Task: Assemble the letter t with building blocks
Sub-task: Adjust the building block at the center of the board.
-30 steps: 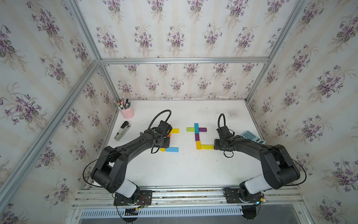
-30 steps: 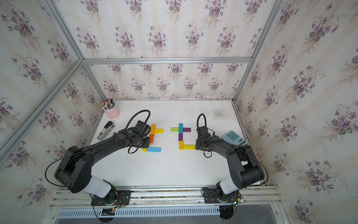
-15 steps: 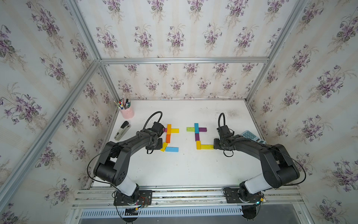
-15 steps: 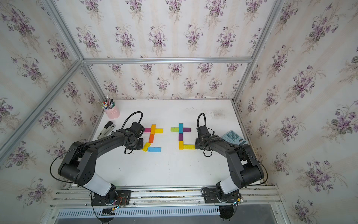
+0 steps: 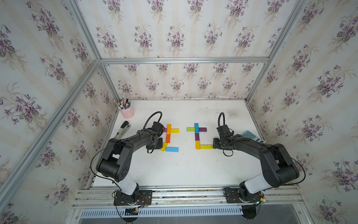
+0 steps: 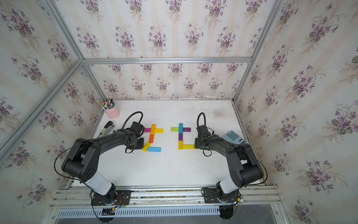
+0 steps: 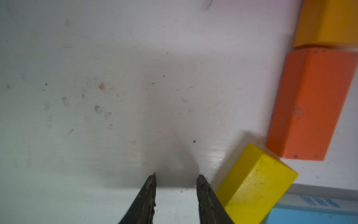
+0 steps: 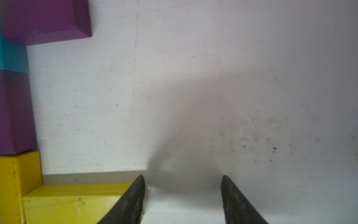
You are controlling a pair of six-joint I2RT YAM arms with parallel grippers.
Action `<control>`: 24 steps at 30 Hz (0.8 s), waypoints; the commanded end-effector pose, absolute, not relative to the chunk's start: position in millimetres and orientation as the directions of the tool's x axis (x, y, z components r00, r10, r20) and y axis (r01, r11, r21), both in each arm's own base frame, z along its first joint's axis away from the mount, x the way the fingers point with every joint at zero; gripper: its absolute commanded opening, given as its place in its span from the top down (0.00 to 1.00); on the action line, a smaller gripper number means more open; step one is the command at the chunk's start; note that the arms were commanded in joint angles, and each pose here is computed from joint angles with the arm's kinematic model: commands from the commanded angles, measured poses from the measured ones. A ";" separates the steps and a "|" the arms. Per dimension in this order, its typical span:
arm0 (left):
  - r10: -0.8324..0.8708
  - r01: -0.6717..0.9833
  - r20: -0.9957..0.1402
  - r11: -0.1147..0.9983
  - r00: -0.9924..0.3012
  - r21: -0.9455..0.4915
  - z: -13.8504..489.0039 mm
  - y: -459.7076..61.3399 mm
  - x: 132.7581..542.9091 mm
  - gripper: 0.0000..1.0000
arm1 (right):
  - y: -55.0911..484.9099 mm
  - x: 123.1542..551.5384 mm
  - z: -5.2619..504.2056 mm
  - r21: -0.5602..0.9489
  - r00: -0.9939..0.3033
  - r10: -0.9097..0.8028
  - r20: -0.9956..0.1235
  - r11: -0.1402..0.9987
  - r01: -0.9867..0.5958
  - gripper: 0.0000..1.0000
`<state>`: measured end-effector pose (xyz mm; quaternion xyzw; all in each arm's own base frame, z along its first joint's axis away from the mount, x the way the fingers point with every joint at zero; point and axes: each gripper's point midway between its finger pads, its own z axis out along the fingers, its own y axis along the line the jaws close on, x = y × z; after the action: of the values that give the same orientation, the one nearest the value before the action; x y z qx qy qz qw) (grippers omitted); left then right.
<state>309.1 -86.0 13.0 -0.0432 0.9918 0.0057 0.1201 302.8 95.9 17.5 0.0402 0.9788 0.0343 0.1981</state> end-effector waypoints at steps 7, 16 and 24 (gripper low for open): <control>-0.087 -0.084 -0.213 0.996 -0.973 -0.023 6.4 -91.5 314.3 0.64 | 83.0 304.8 48.4 0.043 -0.890 0.120 -0.440 0.993 0.113 0.36; -0.073 -0.051 -0.214 0.993 -0.974 -0.110 12.4 -106.0 304.9 0.60 | 90.3 308.6 57.0 0.079 -0.883 0.116 -0.454 0.993 0.089 0.36; -0.061 -0.035 -0.203 0.991 -0.977 -0.126 14.4 -110.6 300.8 0.57 | 92.8 304.8 53.3 0.095 -0.889 0.116 -0.443 0.992 0.082 0.36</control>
<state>307.5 -104.2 14.9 -0.0312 0.9914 -0.0439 0.1191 305.9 92.3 52.6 0.0518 0.9711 0.0357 0.2300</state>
